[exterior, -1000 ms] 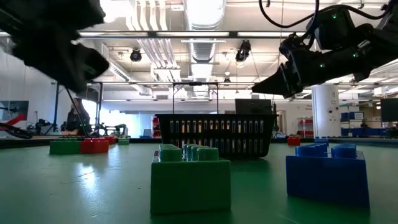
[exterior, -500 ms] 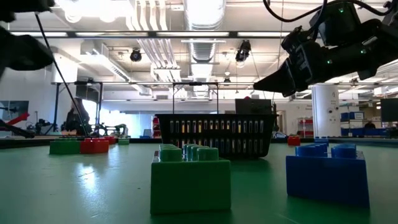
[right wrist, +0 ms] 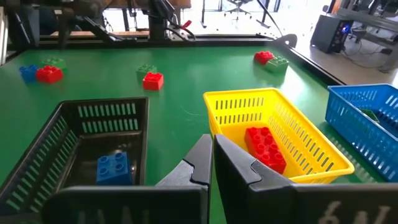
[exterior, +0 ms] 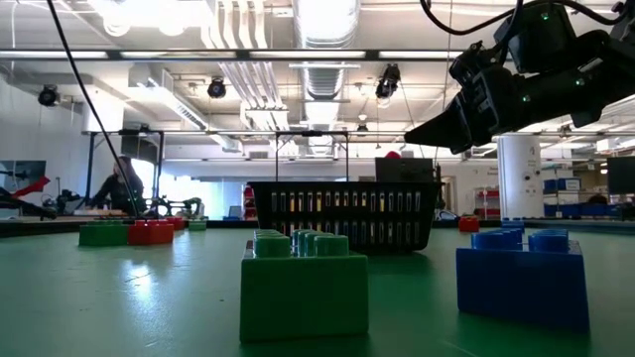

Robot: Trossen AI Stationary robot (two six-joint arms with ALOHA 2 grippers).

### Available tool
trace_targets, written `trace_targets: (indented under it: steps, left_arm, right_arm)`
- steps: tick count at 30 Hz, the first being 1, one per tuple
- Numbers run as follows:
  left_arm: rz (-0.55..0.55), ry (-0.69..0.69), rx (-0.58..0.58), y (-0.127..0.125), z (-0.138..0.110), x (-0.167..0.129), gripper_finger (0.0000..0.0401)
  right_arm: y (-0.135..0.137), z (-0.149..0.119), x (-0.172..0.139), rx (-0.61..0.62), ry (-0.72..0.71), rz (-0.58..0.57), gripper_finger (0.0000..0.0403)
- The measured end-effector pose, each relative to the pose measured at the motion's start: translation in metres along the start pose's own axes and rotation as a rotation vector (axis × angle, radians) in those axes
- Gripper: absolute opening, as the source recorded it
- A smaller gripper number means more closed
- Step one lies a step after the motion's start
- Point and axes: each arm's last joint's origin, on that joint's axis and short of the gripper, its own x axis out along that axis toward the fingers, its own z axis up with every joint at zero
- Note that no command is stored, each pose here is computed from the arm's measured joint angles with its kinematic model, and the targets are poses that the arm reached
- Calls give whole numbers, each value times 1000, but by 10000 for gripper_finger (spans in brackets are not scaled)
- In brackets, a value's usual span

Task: Sort & place blocks by color
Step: Put the green game piece into the blue bin

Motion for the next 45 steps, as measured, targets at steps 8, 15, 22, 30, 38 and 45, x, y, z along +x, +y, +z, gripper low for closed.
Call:
trace_targets:
  steps: [8,15,22,30,38,45]
  left_arm:
    - [137,161,96,-28,7,15,199]
    - [226,231,126,-37,12,26,199]
    - [238,250,159,-36,10,36,199]
    - [228,227,188,-31,6,47,194]
    - [245,241,189,-26,3,48,111]
    - [213,160,123,-14,18,27,54]
  right_arm:
    - [0,0,0,2,0,0,9]
    - [0,0,0,2,1,0,9]
    - [0,-1,0,1,6,0,9]
    - [0,-1,0,2,13,1,9]
    - [0,-2,0,14,21,1,9]
    - [0,-2,0,17,20,1,9]
